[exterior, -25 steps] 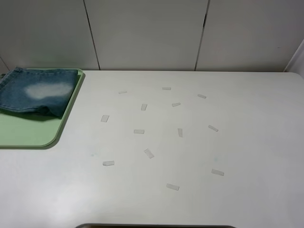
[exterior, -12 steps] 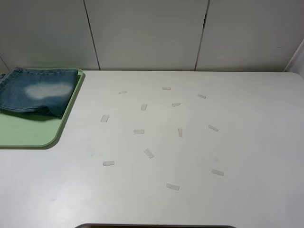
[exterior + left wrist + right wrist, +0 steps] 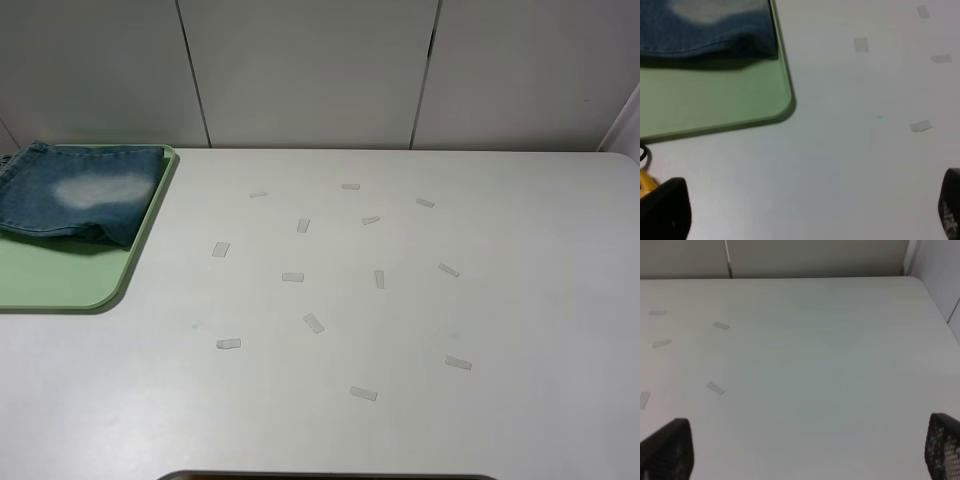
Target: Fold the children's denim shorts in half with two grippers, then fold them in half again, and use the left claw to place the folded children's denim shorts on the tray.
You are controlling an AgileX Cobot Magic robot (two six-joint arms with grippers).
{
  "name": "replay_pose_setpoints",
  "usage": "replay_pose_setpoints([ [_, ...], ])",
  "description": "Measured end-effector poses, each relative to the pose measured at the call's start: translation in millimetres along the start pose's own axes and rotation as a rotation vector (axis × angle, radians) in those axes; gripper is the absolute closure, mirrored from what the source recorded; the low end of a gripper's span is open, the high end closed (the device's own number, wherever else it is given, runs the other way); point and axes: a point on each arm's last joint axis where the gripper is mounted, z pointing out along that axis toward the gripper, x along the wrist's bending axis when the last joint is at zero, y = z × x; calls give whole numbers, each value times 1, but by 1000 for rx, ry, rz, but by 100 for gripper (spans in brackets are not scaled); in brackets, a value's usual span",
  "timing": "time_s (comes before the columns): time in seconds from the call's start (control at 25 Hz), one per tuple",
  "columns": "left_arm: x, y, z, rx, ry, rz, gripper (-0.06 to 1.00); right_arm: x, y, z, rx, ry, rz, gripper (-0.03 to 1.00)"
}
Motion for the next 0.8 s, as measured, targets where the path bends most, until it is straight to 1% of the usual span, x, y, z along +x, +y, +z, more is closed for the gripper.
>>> replay_pose_setpoints([
  [0.8,0,0,0,0,0,0,-4,0,0,0,0,0,0,27],
])
